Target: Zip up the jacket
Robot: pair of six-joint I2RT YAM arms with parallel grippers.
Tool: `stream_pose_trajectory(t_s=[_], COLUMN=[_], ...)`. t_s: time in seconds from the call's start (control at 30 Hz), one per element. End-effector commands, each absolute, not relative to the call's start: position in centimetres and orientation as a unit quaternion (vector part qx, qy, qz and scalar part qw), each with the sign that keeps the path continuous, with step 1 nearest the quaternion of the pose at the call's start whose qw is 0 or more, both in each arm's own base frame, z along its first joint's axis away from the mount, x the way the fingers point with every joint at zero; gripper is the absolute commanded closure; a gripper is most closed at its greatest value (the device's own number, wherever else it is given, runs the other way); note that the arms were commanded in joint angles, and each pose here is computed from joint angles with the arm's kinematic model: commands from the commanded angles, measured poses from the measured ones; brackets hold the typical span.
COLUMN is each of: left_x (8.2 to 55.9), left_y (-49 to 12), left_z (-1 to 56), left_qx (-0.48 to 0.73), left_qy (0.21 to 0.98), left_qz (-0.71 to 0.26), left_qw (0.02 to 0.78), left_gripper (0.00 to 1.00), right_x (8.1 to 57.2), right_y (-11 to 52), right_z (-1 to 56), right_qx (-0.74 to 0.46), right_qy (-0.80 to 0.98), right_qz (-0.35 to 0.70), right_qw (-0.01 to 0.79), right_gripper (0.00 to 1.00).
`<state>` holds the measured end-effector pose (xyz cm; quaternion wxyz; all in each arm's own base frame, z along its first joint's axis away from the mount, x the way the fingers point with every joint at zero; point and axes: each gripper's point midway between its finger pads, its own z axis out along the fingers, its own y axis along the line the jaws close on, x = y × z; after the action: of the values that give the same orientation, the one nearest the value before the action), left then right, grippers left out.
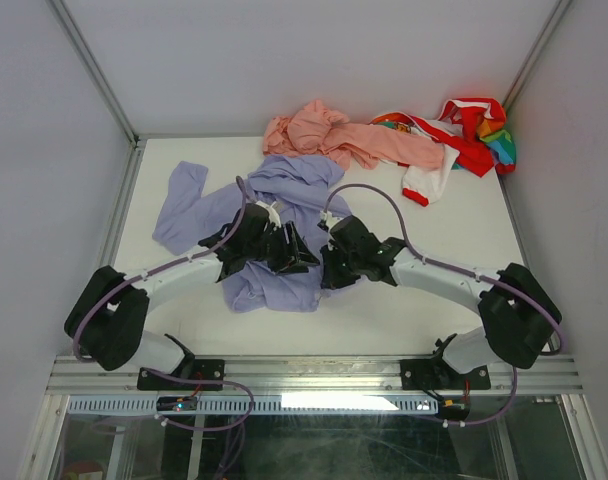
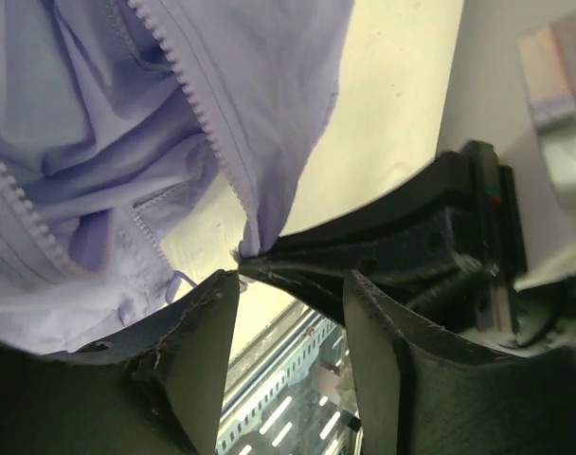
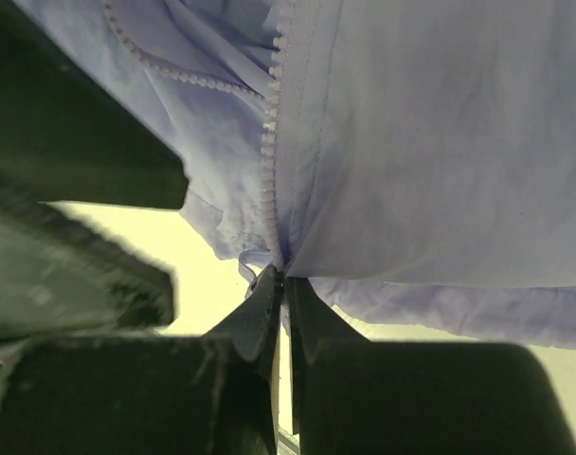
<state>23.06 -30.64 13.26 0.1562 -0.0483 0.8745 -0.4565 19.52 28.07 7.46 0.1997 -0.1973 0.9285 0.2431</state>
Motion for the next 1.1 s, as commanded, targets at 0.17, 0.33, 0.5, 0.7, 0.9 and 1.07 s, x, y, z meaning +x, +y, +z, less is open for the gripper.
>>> stream_pose_trajectory(t_s=[0.17,0.33,0.5,0.7,0.9,1.07], left_x=[25.3,25.0,24.7,24.7,23.8,23.1], left_y=[-33.3,-34.7,-35.5,-34.5,-34.3,-34.3], left_z=[12.5,12.2,13.2,16.4,19.2,19.9], left_qx=[-0.047,-0.037,-0.006,0.097,0.138,0.132], left_qy=[0.863,0.861,0.849,0.818,0.792,0.779], left_qz=[-0.481,-0.488,-0.505,-0.505,-0.523,-0.544], left_qw=[0.146,0.136,0.157,0.257,0.284,0.281], left_gripper=[0.57,0.65,0.98,1.00,1.00,1.00], right_x=[20.0,20.4,20.8,21.0,20.7,20.5], right_y=[29.8,30.2,29.9,28.0,26.9,27.5], right_z=[10.1,10.8,12.0,14.9,15.2,15.7], right_qx=[-0.195,-0.195,-0.200,-0.206,-0.222,-0.223], right_qy=[0.901,0.895,0.885,0.854,0.838,0.811], right_qz=[0.296,0.303,0.317,0.382,0.389,0.421], right_qw=[0.250,0.262,0.276,0.286,0.311,0.341], right_gripper=[1.00,1.00,0.84,0.61,0.50,0.39])
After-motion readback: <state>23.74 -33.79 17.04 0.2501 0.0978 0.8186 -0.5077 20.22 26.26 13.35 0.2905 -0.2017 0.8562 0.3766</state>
